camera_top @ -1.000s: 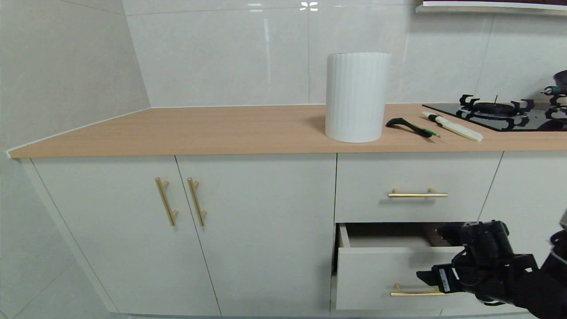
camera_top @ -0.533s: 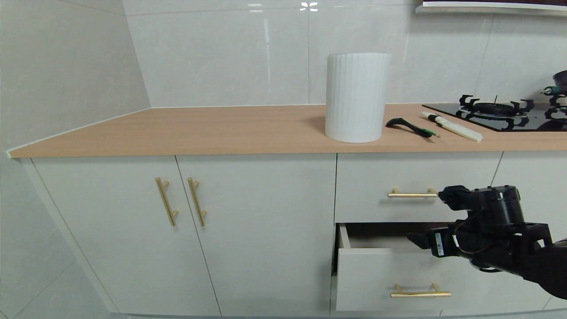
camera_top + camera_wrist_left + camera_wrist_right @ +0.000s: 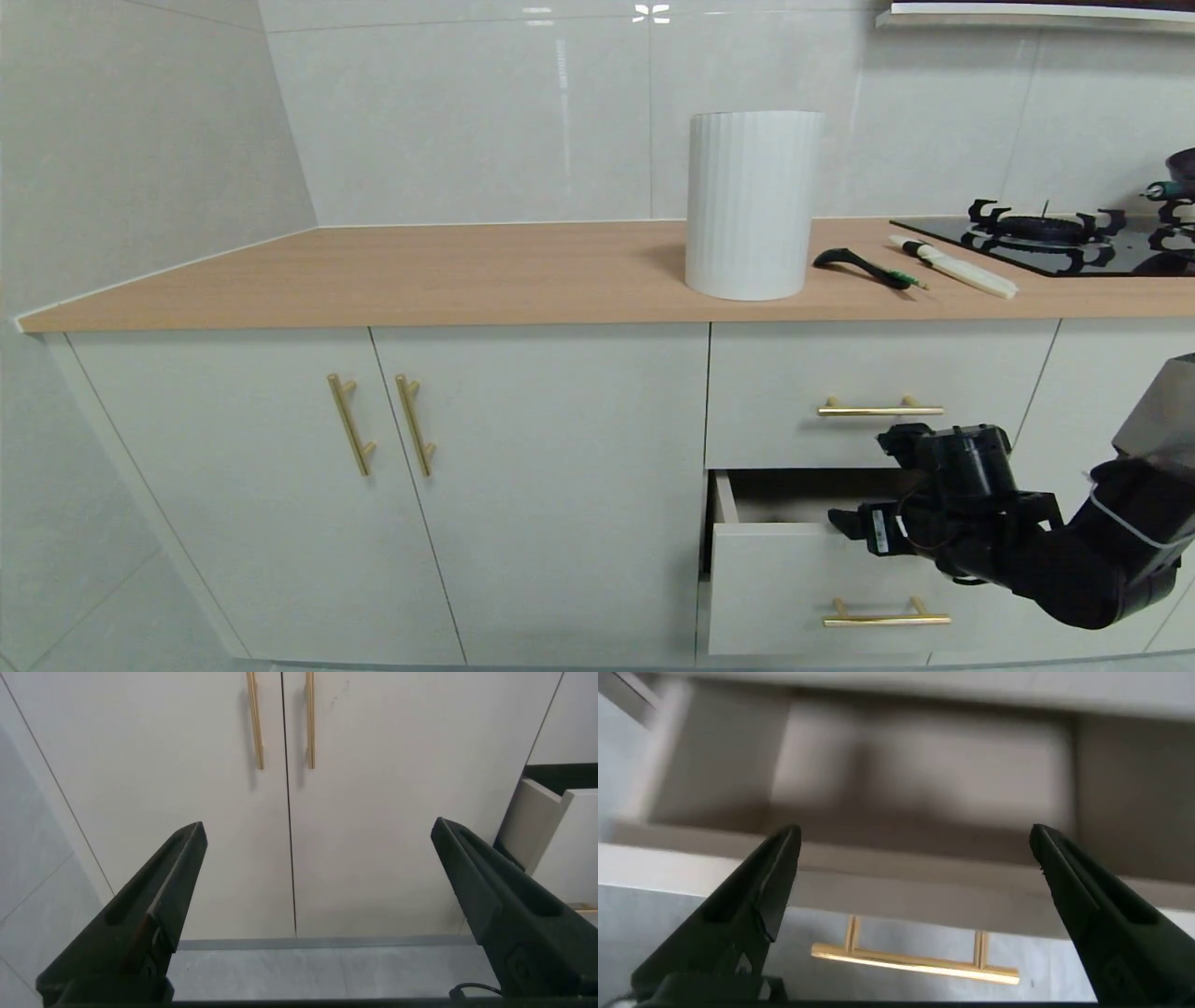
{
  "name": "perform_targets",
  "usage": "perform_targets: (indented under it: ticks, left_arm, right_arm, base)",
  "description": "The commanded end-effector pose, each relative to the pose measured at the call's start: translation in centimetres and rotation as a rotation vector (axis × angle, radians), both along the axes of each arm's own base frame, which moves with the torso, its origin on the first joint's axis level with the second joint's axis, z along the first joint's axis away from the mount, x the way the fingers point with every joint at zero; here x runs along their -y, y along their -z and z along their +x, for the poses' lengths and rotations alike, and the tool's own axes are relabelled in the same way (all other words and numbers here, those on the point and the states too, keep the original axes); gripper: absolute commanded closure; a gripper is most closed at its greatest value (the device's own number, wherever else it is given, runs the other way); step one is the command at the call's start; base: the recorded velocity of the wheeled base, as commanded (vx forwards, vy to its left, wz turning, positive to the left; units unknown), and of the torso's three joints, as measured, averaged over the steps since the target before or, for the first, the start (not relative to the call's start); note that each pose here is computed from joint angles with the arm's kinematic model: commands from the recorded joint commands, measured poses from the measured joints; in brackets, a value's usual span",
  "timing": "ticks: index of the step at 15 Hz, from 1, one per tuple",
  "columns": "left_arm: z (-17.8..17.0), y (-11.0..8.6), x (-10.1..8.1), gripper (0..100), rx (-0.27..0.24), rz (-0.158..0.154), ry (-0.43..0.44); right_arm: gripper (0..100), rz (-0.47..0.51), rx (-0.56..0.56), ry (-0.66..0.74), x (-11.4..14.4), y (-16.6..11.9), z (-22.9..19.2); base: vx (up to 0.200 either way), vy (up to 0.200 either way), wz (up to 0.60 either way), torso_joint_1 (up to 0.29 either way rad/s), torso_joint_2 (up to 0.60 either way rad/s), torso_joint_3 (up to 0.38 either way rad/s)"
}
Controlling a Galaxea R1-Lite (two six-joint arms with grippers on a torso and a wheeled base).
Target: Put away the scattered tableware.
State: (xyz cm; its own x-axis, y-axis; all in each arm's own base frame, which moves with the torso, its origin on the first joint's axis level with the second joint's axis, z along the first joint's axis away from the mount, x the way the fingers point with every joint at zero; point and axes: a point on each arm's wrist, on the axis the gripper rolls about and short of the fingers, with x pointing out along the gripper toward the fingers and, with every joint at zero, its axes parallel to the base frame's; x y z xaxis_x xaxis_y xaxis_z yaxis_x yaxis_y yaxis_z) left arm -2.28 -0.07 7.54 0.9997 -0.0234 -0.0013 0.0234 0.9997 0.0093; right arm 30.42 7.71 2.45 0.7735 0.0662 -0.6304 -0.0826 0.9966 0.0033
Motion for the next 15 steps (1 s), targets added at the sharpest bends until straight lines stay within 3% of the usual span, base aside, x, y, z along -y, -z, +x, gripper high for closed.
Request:
perform_targets:
  ticks: [1,6,15]
  left_arm:
    - [0.0,0.0,0.0,0,0.000,0.000,0.000]
    - [0.0,0.0,0.0,0,0.000,0.000,0.000]
    - [0.0,0.0,0.0,0,0.000,0.000,0.000]
  right_arm:
    - [0,-0.013,-0.044,-0.001,0.0,1.2,-0.1]
    - [0,-0.012,-0.049,0.002,0.2,0.6,-0.4]
    - [0,-0.057,-0.170,-0.074,0.9,-4.4,-4.0]
  base:
    - [0.000,0.000,0.00,0.000,0.00,0.000]
    - [0.000,0.000,0.00,0.000,0.00,0.000]
    - [0.000,0.000,0.00,0.000,0.00,0.000]
